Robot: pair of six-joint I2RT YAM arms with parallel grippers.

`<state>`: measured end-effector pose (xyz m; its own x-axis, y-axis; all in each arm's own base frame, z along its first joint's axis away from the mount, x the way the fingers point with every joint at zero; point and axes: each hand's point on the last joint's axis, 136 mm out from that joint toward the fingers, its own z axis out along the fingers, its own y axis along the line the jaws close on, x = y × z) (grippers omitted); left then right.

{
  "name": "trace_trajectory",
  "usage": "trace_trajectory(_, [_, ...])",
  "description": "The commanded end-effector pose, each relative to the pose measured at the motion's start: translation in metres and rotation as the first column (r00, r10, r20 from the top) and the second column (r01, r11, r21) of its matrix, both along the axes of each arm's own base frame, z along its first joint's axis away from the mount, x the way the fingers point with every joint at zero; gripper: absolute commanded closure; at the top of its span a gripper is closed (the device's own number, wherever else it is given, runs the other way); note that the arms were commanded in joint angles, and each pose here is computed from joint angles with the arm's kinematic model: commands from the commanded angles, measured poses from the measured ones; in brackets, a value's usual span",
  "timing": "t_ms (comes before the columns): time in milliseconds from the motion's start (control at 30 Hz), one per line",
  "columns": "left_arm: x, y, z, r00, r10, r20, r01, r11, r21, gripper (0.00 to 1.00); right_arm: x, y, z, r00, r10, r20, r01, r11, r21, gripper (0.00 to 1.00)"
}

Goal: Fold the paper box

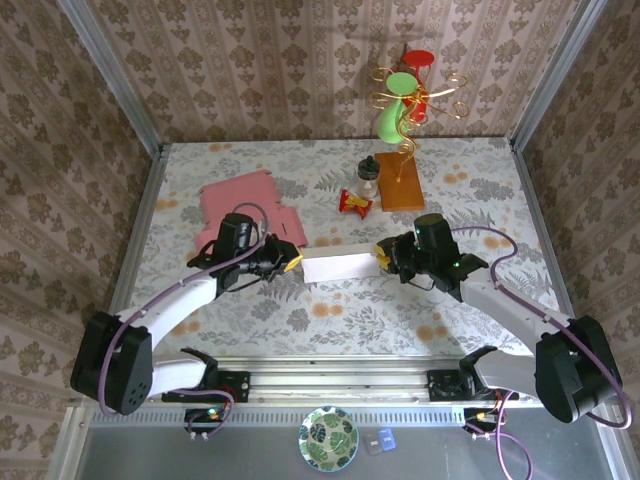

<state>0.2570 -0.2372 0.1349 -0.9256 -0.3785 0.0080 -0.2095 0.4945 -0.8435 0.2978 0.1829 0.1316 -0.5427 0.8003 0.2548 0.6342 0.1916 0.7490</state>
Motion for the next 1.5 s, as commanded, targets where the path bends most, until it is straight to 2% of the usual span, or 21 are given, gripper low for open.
trace_trajectory(0, [-0.036,0.033,-0.079,0.968,0.083,-0.236,-0.037,0.981,0.190,0.92,-0.038,-0.023,-0.065,0.967,-0.062,-0.248,0.034,0.993,-0.113,0.75])
trace_trajectory(67, [-0.037,0.033,-0.082,0.969,0.077,-0.237,-0.032,0.981,0.189,0.96,-0.039,-0.023,-0.066,0.965,-0.064,-0.254,0.036,0.993,-0.114,0.78])
trace_trajectory(200, [-0.036,0.031,-0.079,0.973,0.052,-0.224,-0.008,0.981,0.193,0.97,-0.041,-0.024,-0.065,0.963,-0.066,-0.260,0.036,0.992,-0.118,0.80])
trace_trajectory(333, [-0.026,0.026,-0.067,0.985,0.019,-0.169,0.015,0.979,0.201,0.98,-0.040,-0.023,-0.058,0.969,-0.049,-0.242,0.020,0.992,-0.121,0.79])
trace_trajectory(467, [-0.020,0.022,-0.058,0.993,0.003,-0.117,0.023,0.976,0.217,0.99,-0.033,-0.023,-0.035,0.986,-0.022,-0.166,0.000,0.991,-0.133,0.64])
trace_trajectory(633, [-0.017,0.014,-0.047,0.997,-0.034,-0.071,0.049,0.973,0.226,1.00,-0.013,-0.028,0.012,0.996,-0.094,0.007,0.095,0.992,-0.089,0.39])
trace_trajectory(733, [-0.018,0.008,-0.043,0.997,-0.062,-0.045,0.071,0.969,0.238,1.00,-0.007,-0.027,0.021,0.988,-0.153,0.023,0.154,0.988,-0.033,0.30])
trace_trajectory(867, [-0.020,-0.001,-0.040,0.995,-0.095,-0.013,0.095,0.963,0.251,1.00,-0.001,-0.019,0.014,0.985,-0.174,-0.012,0.175,0.985,0.015,0.27])
trace_trajectory(1033, [-0.022,-0.015,-0.034,0.988,-0.148,0.040,0.133,0.957,0.258,1.00,0.007,-0.013,0.005,0.982,-0.182,-0.052,0.184,0.982,0.036,0.27])
trace_trajectory(1167, [-0.028,-0.028,-0.031,0.968,-0.234,0.088,0.199,0.934,0.298,1.00,0.009,-0.012,-0.004,0.984,-0.170,-0.060,0.172,0.985,0.026,0.30])
trace_trajectory(1300, [-0.036,-0.036,-0.033,0.934,-0.329,0.136,0.256,0.885,0.389,0.99,0.000,-0.015,-0.020,0.988,-0.134,-0.076,0.135,0.991,0.010,0.38])
trace_trajectory(1467, [-0.034,-0.044,-0.028,0.917,-0.354,0.183,0.262,0.883,0.390,0.96,-0.021,-0.030,-0.036,0.988,-0.136,-0.068,0.135,0.991,-0.011,0.54])
